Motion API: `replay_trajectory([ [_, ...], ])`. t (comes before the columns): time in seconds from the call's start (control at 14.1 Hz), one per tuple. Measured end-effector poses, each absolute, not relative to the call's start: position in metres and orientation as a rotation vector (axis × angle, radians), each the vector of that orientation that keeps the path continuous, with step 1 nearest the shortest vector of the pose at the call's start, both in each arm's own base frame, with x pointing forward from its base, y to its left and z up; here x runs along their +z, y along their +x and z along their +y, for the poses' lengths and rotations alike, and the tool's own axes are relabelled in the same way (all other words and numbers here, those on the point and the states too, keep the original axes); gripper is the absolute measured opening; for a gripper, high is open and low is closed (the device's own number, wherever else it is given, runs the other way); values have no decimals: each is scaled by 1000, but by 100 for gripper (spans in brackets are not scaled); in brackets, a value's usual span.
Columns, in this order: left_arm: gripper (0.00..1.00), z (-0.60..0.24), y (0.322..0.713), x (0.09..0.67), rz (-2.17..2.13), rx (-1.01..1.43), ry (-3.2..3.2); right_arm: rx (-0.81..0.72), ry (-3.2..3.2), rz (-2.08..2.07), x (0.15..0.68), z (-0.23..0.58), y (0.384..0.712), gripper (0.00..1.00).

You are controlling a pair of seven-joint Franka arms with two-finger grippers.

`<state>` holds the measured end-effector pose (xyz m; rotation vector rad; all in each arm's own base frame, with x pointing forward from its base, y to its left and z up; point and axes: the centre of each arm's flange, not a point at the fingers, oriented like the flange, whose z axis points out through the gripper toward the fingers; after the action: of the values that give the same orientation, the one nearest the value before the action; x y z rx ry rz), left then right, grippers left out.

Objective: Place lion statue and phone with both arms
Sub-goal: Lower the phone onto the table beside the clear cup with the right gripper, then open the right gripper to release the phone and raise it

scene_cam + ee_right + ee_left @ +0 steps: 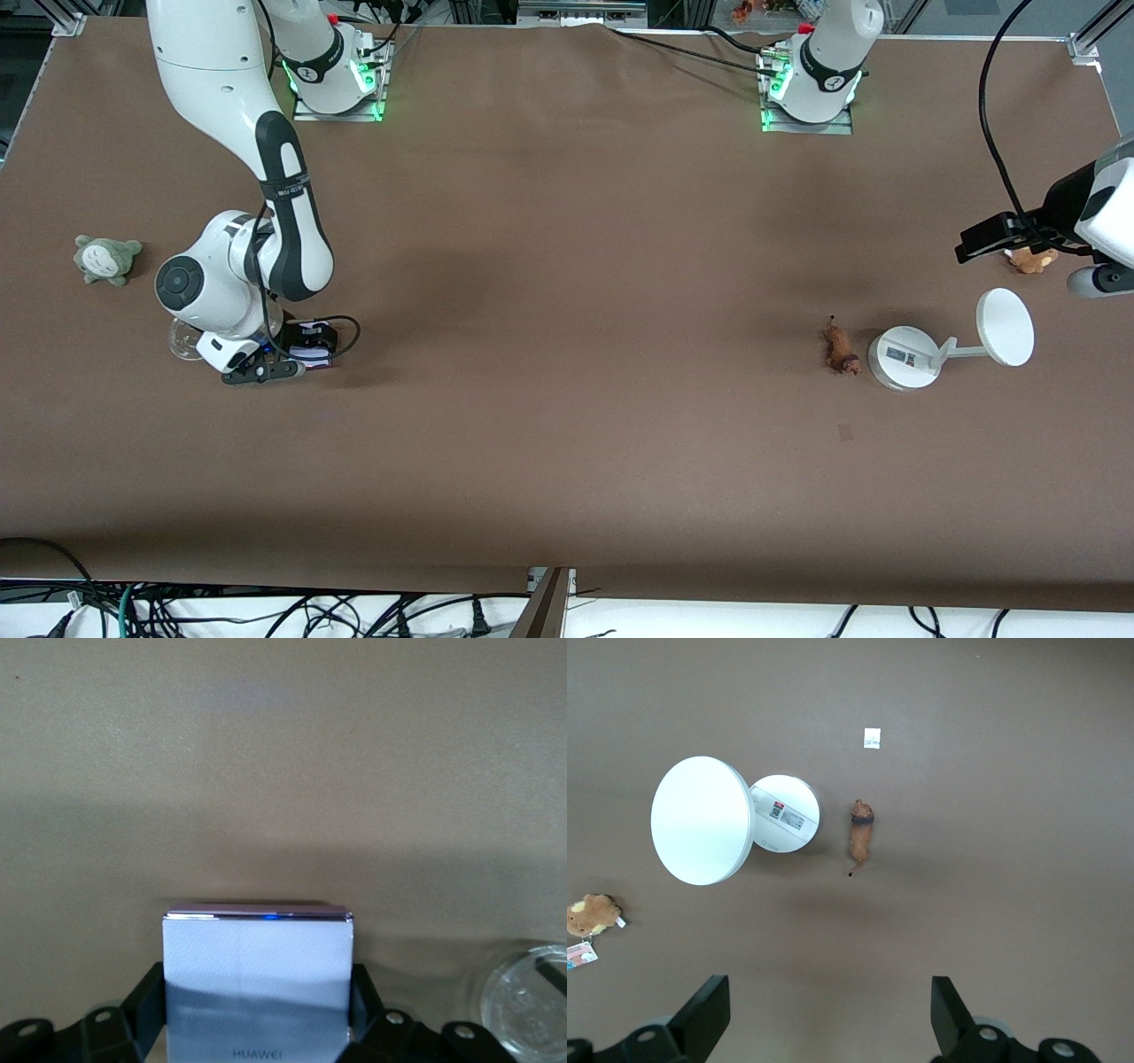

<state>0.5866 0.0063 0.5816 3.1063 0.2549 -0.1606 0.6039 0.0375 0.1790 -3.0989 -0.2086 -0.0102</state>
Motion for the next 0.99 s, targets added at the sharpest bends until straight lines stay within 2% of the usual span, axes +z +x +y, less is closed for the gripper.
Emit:
replay_trajectory([
  [0.21, 100, 6, 587, 582, 255, -161, 3106, -11, -3099, -206, 179, 37, 604, 87],
  [0.42, 100, 6, 587, 582, 255, -161, 3106, -17, -3097, -207, 181, 38, 605, 96],
  [0.71, 100, 6, 587, 582, 255, -161, 3106, -47, -3073, -215, 199, 44, 612, 96],
  [0.99, 100, 6, 587, 580, 255, -164, 3106, 59, -2979, -183, 250, 41, 615, 96],
])
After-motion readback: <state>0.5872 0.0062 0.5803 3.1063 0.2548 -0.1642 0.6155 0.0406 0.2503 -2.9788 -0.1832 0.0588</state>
